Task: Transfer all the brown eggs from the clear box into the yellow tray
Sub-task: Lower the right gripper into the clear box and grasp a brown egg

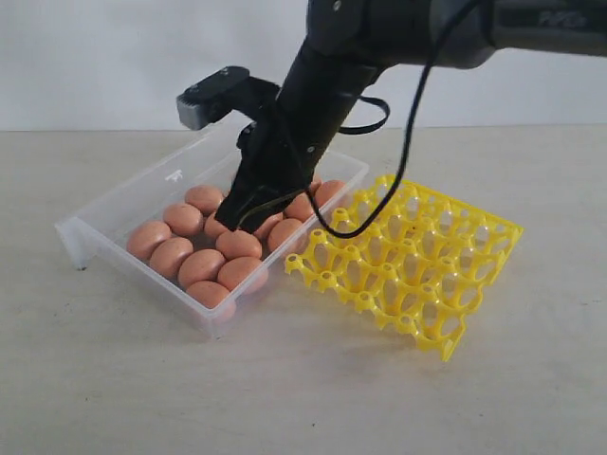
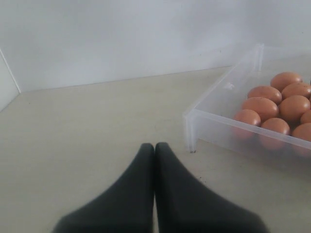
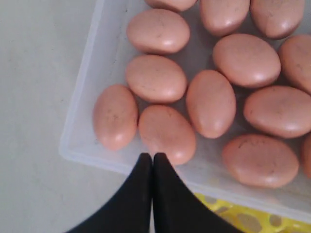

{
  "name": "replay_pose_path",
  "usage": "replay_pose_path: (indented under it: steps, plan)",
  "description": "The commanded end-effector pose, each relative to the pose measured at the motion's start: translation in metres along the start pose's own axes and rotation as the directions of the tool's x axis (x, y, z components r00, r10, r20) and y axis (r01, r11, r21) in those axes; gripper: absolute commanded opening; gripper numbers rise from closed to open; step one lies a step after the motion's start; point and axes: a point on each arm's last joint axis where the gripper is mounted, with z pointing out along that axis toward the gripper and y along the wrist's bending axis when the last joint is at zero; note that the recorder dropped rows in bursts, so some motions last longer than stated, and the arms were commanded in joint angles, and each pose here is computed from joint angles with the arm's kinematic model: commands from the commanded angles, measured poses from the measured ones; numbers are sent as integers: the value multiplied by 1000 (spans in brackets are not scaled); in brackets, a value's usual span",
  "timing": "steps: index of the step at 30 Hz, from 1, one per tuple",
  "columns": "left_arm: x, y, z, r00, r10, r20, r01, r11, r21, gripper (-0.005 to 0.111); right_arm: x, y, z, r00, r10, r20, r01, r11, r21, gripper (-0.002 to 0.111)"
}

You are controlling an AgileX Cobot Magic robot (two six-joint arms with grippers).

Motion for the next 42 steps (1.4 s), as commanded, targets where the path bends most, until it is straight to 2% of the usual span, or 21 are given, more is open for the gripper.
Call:
replay_pose_path:
  steps: [1, 3, 6, 8, 17, 26, 28, 30, 31, 34, 42]
  plan:
    - [0, 0, 0, 1000, -13, 8, 13, 1000, -3, -4, -14, -5, 15, 998, -65, 1, 65, 997, 52, 7]
    - [0, 0, 0, 1000, -13, 8, 13, 1000, -3, -4, -17, -5, 21, 994, -109, 15, 108, 991, 79, 19]
    - [0, 0, 0, 1000, -13, 8, 13, 1000, -3, -4, -20, -9, 31, 987, -159, 31, 155, 981, 120, 47]
    - [0, 0, 0, 1000, -13, 6, 13, 1000, -2, -4, -20, -12, 44, 981, -189, 30, 182, 970, 160, 59]
    - [0, 0, 0, 1000, -13, 6, 13, 1000, -2, -4, -15, -24, 72, 956, -294, -10, 288, 929, 233, 59]
    - [0, 0, 0, 1000, -13, 6, 13, 1000, -2, -4, 3, -31, 114, 954, -293, -64, 300, 933, 197, 59]
    - [0, 0, 0, 1000, -13, 6, 13, 1000, -2, -4, 5, -32, 117, 955, -288, -71, 297, 936, 191, 57]
    - [0, 0, 0, 1000, -13, 6, 13, 1000, -2, -4, 6, -31, 117, 956, -282, -84, 293, 940, 176, 44]
    - [0, 0, 0, 1000, -13, 6, 13, 1000, -2, -4, 7, -31, 117, 956, -281, -87, 293, 940, 174, 36]
    - [0, 0, 0, 1000, -13, 6, 13, 1000, -2, -4, 6, -30, 115, 960, -266, -84, 277, 945, 174, 0]
    - [0, 0, 0, 1000, -13, 6, 13, 1000, -2, -4, -7, -27, 88, 983, -183, -15, 182, 959, 215, 1]
